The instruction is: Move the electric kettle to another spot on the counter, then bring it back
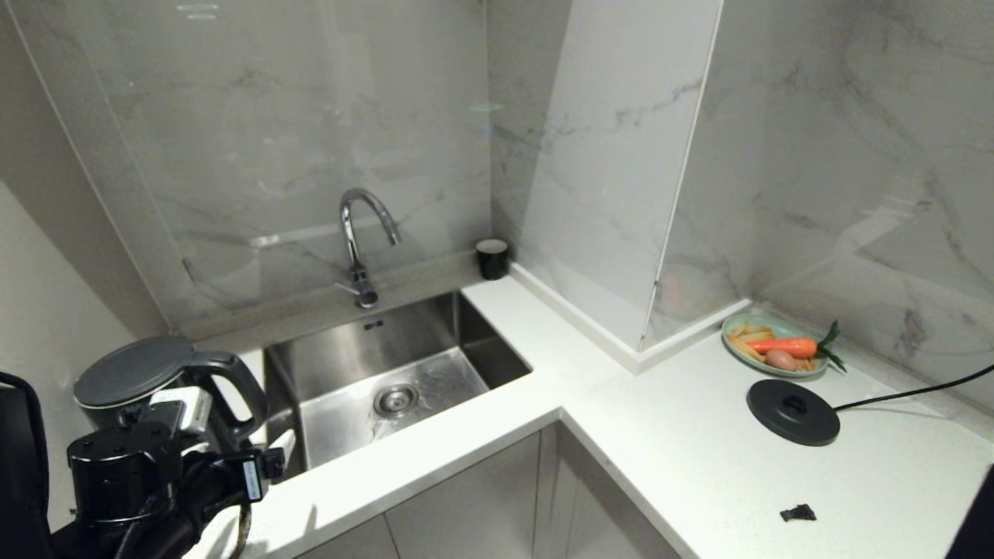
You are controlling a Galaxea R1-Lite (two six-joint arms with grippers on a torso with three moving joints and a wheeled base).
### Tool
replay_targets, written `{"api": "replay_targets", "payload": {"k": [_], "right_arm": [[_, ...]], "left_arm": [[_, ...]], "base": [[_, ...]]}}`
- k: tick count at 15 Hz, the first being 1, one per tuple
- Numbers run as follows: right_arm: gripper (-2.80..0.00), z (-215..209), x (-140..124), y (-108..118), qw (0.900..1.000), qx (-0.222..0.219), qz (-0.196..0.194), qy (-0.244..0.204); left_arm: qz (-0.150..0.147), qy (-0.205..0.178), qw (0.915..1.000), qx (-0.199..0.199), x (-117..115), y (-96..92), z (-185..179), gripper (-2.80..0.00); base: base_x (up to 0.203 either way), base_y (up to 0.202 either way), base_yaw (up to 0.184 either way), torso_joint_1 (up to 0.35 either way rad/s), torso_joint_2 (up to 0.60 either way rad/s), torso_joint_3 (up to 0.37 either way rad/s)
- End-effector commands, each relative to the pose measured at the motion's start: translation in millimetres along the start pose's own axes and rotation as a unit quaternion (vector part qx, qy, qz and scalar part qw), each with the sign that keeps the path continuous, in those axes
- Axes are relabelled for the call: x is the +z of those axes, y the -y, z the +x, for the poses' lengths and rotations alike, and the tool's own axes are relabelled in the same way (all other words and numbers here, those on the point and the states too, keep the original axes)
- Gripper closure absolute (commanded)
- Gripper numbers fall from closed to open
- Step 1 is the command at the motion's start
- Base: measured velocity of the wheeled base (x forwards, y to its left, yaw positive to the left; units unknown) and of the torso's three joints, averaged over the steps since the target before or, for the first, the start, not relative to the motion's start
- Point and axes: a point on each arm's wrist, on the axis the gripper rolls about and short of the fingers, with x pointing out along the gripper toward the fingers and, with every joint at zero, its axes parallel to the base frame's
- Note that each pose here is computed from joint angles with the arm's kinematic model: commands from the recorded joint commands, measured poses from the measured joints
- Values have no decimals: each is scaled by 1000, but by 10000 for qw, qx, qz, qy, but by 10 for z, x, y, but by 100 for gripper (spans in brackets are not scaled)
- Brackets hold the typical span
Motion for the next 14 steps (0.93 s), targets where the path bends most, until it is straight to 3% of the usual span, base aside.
{"api": "replay_targets", "payload": {"k": [1, 6, 11, 12, 14], "right_arm": [[0, -1, 0, 0, 10000, 3, -1, 8], [0, -1, 0, 0, 10000, 3, -1, 8], [0, -1, 0, 0, 10000, 3, -1, 8], [0, -1, 0, 0, 10000, 3, -1, 8], [0, -1, 0, 0, 10000, 3, -1, 8]], "left_arm": [[-63, 421, 9990, -168, 136, 45, -119, -280], [-43, 604, 9980, -191, 186, 95, -188, -280], [-143, 1050, 9937, -356, 326, 109, -343, -280], [-142, 1071, 9935, -350, 331, 112, -351, 0], [-164, 1152, 9925, -383, 356, 112, -382, 0]], "base": [[0, 0, 0, 0, 0, 0], [0, 0, 0, 0, 0, 0], [0, 0, 0, 0, 0, 0], [0, 0, 0, 0, 0, 0], [0, 0, 0, 0, 0, 0]]}}
